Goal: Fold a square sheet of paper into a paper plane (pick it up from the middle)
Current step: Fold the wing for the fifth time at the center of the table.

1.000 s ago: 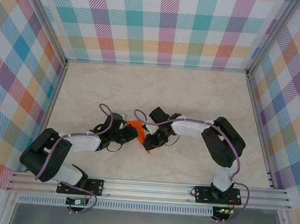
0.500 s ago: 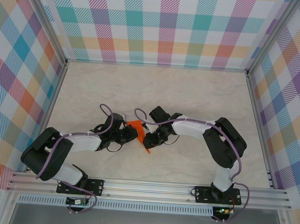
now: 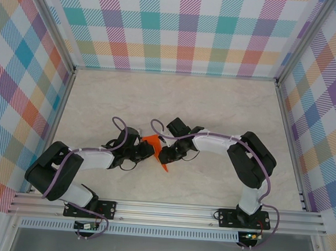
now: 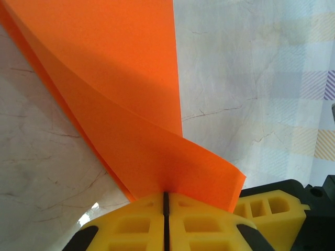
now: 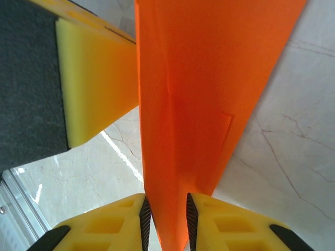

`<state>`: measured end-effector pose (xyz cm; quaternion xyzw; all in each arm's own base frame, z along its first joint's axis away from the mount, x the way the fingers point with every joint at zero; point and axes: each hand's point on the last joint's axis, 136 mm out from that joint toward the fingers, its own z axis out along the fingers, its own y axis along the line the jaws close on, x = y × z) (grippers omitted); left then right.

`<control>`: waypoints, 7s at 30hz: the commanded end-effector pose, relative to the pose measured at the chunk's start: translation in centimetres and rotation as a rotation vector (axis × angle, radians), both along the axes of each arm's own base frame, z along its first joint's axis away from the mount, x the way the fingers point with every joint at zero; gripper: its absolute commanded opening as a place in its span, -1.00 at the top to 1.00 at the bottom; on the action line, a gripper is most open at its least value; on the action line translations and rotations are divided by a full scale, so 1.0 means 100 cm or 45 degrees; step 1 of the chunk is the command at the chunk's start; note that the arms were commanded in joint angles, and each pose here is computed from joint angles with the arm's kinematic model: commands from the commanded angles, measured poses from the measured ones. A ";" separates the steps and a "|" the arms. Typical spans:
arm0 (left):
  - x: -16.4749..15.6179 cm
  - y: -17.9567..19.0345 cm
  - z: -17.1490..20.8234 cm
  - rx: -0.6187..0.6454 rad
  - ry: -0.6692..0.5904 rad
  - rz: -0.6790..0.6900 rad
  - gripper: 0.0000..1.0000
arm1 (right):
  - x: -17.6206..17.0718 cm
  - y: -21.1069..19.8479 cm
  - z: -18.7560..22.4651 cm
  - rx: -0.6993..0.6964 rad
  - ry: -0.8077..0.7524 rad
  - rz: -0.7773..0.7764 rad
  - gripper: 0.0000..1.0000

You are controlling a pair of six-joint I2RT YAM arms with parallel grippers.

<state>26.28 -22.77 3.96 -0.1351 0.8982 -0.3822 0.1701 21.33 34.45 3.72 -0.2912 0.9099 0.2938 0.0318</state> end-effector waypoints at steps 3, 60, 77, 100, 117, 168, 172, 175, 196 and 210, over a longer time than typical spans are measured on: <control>0.003 -0.009 0.006 -0.024 -0.034 -0.035 0.82 | 0.012 0.014 0.008 0.040 -0.037 -0.023 0.54; 0.000 -0.008 -0.014 0.019 0.025 -0.052 0.84 | -0.026 -0.019 -0.013 -0.040 0.320 -0.153 0.81; 0.001 -0.013 -0.001 -0.029 -0.019 -0.073 0.84 | -0.030 -0.020 -0.038 -0.081 0.362 -0.132 0.90; 0.001 -0.019 -0.007 -0.009 0.002 -0.091 0.84 | -0.030 -0.039 -0.062 -0.338 0.259 -0.119 0.86; -0.013 0.002 -0.033 0.146 0.110 -0.056 0.87 | -0.014 -0.022 -0.022 -0.182 0.063 -0.137 0.66; -0.015 0.012 -0.033 0.179 0.090 -0.009 0.88 | -0.014 -0.014 0.008 0.003 0.129 -0.293 0.45; -0.016 0.012 -0.034 0.180 0.092 -0.008 0.88 | -0.015 -0.021 -0.007 -0.056 0.168 -0.342 0.42; -0.016 0.012 -0.034 0.178 0.092 -0.006 0.88 | -0.018 -0.016 -0.008 -0.031 0.205 -0.326 0.44; -0.009 0.003 -0.016 0.103 0.060 -0.001 0.80 | -0.032 -0.002 -0.015 0.030 0.314 -0.193 0.74; -0.001 -0.008 0.005 0.024 0.011 -0.012 0.72 | -0.033 0.003 -0.014 0.047 0.311 -0.118 0.73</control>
